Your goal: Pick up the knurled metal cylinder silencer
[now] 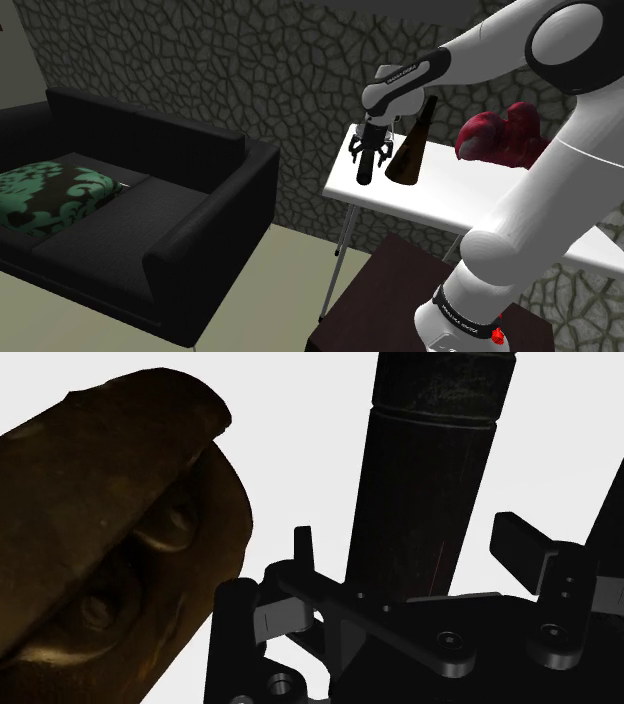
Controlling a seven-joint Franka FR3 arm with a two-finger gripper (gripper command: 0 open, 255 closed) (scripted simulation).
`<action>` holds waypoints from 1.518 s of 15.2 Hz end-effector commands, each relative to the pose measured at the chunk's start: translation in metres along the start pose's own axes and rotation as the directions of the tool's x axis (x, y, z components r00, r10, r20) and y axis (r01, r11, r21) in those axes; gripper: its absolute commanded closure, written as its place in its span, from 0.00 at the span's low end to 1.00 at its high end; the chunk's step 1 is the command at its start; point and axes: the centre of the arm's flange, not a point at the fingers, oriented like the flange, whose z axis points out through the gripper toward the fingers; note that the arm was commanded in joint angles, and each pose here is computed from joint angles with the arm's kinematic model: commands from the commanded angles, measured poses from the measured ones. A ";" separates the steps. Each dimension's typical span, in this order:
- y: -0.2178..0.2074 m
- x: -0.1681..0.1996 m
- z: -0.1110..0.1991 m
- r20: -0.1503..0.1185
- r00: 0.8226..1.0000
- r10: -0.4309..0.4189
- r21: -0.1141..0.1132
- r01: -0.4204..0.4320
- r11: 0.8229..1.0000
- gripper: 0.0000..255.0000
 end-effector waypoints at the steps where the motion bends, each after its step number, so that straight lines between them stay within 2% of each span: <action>1: 0.000 0.001 0.004 0.000 1.000 0.000 0.000 0.000 1.000 0.00; 2: 0.000 0.001 0.004 0.000 1.000 0.000 0.000 0.000 1.000 0.00; 3: 0.000 0.001 0.004 0.000 1.000 0.000 0.000 0.000 1.000 1.00; 12: 0.000 0.001 0.004 0.000 1.000 0.000 0.000 0.000 1.000 1.00; 23: 0.002 0.000 -0.054 0.000 1.000 0.000 0.000 0.000 1.000 1.00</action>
